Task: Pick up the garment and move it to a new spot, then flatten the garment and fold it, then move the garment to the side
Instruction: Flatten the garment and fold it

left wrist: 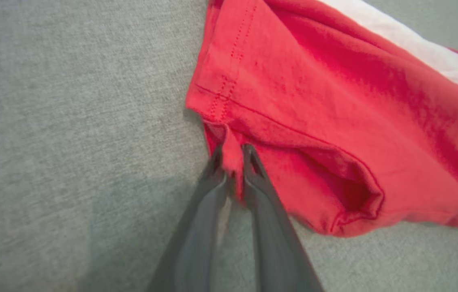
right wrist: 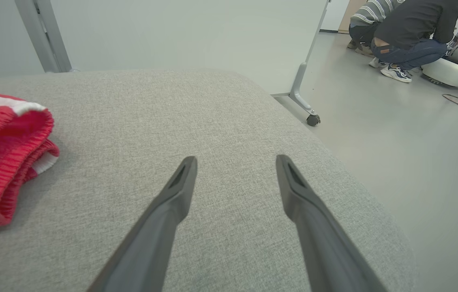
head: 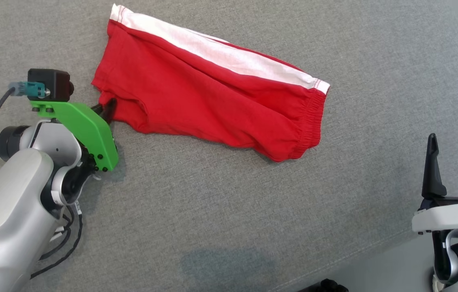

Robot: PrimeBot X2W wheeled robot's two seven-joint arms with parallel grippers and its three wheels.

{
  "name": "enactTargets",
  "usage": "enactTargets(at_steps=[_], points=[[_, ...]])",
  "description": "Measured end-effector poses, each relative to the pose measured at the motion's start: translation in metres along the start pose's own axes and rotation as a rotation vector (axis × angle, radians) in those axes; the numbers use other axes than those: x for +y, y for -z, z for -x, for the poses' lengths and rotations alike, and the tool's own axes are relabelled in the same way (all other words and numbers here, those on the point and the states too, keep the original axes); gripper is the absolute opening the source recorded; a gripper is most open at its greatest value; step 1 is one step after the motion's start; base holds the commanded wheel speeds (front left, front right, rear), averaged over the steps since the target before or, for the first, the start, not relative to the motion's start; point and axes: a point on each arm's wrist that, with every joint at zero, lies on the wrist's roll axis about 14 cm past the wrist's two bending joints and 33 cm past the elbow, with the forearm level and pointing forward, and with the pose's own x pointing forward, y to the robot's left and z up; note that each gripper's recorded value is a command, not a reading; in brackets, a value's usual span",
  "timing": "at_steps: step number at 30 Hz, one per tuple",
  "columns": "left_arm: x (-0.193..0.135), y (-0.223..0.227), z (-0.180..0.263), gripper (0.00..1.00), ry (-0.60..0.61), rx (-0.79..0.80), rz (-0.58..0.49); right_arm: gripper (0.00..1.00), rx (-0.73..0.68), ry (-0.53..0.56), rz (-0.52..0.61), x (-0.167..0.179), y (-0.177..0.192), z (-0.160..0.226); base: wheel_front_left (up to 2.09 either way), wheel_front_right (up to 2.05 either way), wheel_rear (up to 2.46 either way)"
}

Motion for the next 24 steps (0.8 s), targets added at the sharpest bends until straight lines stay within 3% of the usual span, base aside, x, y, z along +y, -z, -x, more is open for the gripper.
enactTargets(at_steps=[9, 24], points=[[-0.005, 0.011, 0.031, 0.00, -0.016, -0.030, -0.018, 1.00, 0.045, -0.027, -0.007, 0.008, 0.016, 0.007, 0.00, 0.00, 0.00], [-0.008, 0.068, 0.121, 0.00, -0.207, -0.246, 0.252, 1.00, 0.006, -0.264, 0.020, 0.093, 0.011, -0.015, 0.00, 0.00, 0.00]])
